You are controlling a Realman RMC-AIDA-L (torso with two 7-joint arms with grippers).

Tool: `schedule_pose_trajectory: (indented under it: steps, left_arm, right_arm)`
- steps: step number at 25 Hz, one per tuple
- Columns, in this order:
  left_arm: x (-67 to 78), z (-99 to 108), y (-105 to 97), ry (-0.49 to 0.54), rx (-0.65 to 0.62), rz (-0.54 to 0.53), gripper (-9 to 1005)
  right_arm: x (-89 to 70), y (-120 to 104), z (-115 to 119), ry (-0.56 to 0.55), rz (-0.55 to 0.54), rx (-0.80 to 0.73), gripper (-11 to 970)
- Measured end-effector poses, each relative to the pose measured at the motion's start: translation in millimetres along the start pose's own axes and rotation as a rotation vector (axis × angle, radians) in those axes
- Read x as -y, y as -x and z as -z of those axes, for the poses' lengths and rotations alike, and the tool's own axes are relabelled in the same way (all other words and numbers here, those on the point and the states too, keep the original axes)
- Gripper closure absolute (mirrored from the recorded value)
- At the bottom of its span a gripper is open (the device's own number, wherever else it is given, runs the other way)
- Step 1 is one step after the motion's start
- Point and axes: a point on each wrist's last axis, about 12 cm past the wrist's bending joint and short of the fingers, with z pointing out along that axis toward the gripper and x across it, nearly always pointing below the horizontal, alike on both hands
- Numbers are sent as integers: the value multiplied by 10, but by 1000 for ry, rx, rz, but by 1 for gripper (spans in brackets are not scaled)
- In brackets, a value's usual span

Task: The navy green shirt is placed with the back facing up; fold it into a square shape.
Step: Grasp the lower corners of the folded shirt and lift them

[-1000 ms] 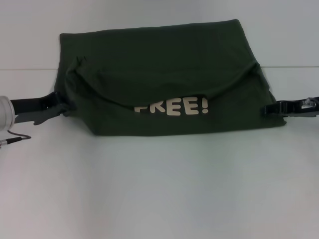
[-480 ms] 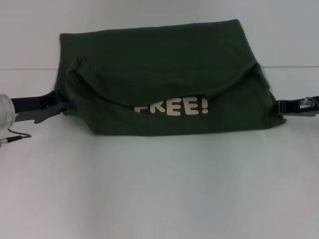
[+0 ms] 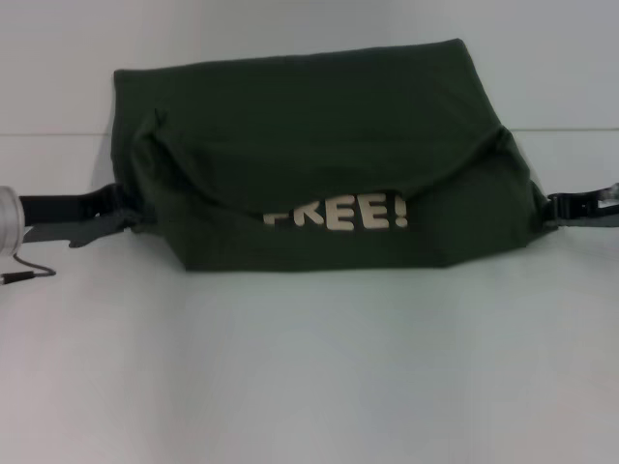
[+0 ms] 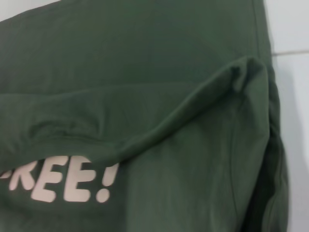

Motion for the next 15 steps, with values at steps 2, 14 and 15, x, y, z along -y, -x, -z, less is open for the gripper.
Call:
schedule_pose_trajectory:
  steps: [2,14,15]
  left_arm:
    - [8,80,-19,-29,-50,-9,980]
    - [-127,643,-301,-75,-333,-26,980]
    - [-144,676,-319,-66,-348,-27,980]
  right_arm:
    - [7,-26,81,29,0,-39,950]
    - [93,-565,435,210,-60,-325,949]
    - [100,-615,464,221,-66,-343,949]
